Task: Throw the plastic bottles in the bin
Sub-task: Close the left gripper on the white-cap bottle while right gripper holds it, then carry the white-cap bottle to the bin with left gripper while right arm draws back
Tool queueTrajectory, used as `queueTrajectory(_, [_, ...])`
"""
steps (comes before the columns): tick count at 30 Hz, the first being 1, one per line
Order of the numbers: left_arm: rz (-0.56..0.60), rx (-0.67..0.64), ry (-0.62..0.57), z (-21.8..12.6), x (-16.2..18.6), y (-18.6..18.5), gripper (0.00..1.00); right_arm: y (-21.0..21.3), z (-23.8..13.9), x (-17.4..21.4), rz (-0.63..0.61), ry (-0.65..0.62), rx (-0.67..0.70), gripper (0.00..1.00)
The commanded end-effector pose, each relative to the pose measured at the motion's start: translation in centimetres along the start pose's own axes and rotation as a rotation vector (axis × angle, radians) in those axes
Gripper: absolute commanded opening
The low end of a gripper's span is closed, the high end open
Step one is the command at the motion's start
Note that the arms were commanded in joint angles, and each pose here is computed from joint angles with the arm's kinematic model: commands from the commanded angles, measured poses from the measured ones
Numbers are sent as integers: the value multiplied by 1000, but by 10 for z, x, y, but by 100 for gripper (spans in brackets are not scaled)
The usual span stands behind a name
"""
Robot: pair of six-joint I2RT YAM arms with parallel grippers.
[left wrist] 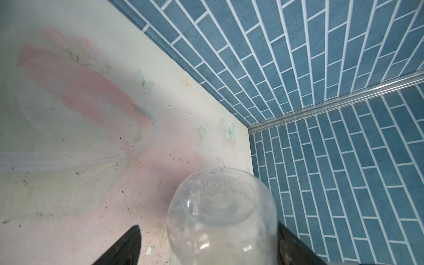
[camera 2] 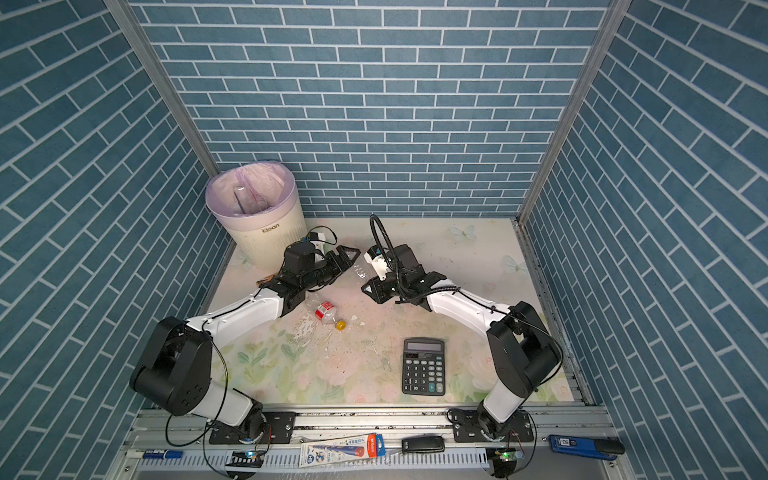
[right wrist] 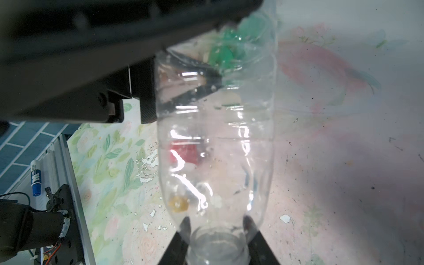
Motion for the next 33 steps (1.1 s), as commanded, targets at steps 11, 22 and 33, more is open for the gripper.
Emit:
queueTrajectory(11, [73,-19,-31,-11,-11,-30,58,22,-18,-21,27,-64,-70,35])
queueTrajectory(22, [70,-103,-10,-19,10,-18,49,35,-27,-27,7,-79,-136,41])
queueTrajectory(33, [107,-212,-12,-31,5,-11,49,42,-34,-28,17,-99,-176,57])
Point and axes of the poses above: each gripper's point midway between its finger pads, its own z axis out along the fingers, its own y axis along the line the jaws close on, x = y × z, the point moved 4 cm from there along -z, back along the fingers, and after that the axes turned 5 degrees about z, right-handed, at the moved point
